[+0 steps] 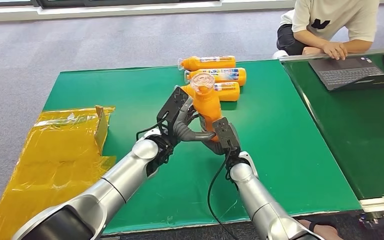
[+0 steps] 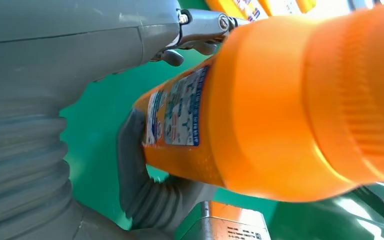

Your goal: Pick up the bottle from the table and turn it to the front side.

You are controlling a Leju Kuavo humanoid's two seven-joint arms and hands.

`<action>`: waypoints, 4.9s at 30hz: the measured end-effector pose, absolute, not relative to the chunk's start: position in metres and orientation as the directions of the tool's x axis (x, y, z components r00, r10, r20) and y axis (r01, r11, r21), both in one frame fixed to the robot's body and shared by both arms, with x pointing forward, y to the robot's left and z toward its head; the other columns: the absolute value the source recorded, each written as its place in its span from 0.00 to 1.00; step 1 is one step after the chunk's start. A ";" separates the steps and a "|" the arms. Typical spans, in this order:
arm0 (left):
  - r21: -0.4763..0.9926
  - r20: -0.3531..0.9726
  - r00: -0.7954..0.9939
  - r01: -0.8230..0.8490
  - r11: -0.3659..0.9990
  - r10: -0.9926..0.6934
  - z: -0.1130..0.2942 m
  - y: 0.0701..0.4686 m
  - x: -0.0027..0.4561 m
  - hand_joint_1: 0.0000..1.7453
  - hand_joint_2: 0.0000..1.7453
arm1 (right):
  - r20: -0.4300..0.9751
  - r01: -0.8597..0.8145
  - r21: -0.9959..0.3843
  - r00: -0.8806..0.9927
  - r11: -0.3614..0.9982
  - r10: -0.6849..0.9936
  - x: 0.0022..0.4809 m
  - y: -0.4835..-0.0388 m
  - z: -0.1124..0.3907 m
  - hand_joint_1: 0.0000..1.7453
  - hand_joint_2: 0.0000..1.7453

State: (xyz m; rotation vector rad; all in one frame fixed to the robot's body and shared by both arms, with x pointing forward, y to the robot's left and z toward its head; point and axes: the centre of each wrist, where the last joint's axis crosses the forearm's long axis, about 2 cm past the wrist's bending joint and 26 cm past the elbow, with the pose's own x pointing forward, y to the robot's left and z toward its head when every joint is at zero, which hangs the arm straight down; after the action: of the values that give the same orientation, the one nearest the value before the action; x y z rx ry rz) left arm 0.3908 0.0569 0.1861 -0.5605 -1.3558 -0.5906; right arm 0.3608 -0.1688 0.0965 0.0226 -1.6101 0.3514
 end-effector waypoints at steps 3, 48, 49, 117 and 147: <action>0.055 0.988 0.067 0.684 0.728 -0.138 0.190 0.060 0.394 0.00 1.00 | 0.973 -0.249 -0.228 -0.098 0.941 0.209 0.359 -0.163 0.097 1.00 1.00; -0.216 0.960 0.278 0.668 0.712 0.030 0.204 0.057 0.392 0.00 1.00 | 0.978 -0.297 -0.192 -0.136 0.935 0.158 0.357 -0.138 0.106 1.00 1.00; -0.217 0.959 0.281 0.668 0.712 0.029 0.204 0.057 0.392 0.00 1.00 | 0.978 -0.297 -0.191 -0.135 0.936 0.157 0.357 -0.138 0.105 1.00 1.00; 0.113 0.991 -0.016 0.645 0.756 -0.135 0.211 0.080 0.413 1.00 1.00 | 0.847 -0.409 -0.518 -0.123 0.752 0.517 0.303 -0.169 0.107 0.00 1.00; 0.416 0.908 -0.227 0.402 0.816 -0.352 0.218 0.113 0.419 1.00 1.00 | 0.737 -0.421 -0.659 -0.200 0.623 0.645 0.293 -0.216 0.105 0.00 1.00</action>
State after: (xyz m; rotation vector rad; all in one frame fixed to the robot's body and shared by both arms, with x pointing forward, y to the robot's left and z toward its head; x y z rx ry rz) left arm 0.4189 0.1129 0.2177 -0.0399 -1.6594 -0.6967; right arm 0.2934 -0.2159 0.1046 -0.1982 -1.4845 0.9762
